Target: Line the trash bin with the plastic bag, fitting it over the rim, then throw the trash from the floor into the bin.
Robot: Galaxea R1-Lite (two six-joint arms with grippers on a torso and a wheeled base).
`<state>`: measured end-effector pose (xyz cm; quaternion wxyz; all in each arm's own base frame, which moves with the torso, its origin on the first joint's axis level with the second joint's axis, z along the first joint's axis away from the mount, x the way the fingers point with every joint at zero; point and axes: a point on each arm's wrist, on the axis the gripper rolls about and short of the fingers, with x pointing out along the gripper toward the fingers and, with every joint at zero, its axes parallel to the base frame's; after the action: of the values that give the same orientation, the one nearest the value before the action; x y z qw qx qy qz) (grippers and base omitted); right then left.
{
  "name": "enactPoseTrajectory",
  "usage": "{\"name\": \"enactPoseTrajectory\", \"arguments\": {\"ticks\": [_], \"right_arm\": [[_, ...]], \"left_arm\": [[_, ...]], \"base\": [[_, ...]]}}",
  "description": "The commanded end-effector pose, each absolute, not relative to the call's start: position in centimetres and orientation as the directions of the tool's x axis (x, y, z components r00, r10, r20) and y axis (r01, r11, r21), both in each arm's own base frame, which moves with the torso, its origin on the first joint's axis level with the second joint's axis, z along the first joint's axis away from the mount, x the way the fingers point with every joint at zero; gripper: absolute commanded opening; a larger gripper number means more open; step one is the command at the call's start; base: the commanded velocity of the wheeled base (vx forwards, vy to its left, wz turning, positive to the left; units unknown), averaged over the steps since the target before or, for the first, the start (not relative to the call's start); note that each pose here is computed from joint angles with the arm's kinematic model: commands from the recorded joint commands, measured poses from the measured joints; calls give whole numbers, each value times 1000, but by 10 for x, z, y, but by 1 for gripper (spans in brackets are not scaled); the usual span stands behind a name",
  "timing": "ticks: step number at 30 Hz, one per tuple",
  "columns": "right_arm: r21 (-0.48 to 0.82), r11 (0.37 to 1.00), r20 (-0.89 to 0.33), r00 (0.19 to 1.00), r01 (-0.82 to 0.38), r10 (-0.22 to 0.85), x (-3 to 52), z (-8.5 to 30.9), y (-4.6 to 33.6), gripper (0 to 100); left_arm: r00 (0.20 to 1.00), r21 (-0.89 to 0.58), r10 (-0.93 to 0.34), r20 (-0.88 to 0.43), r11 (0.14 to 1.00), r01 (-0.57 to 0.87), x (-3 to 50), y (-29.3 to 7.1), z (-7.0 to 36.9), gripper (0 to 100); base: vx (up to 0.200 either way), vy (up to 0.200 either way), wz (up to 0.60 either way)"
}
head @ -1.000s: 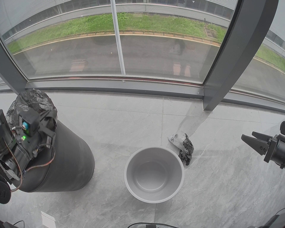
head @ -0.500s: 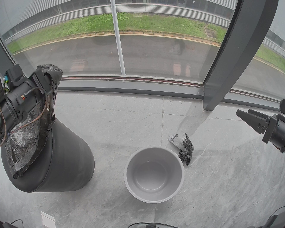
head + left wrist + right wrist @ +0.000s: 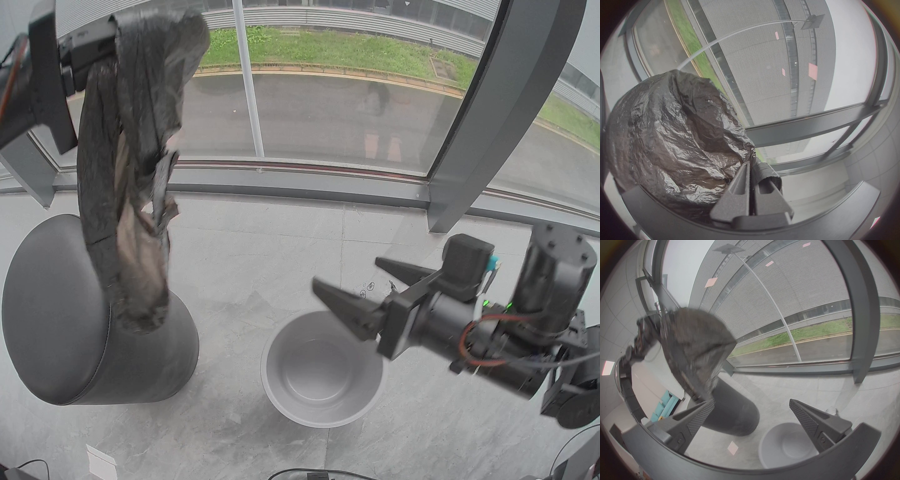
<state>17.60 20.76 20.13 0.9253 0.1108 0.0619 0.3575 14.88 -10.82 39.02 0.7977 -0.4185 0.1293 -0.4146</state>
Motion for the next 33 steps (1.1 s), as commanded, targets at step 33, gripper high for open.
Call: {"name": "enactPoseTrajectory", "arguments": {"ticks": [33], "right_arm": [[181, 770, -69, 773, -612, 631, 191, 139, 298, 100]], "left_arm": [[523, -831, -836, 166, 167, 530, 149, -141, 405, 0]], "base": [[0, 0, 0]]}}
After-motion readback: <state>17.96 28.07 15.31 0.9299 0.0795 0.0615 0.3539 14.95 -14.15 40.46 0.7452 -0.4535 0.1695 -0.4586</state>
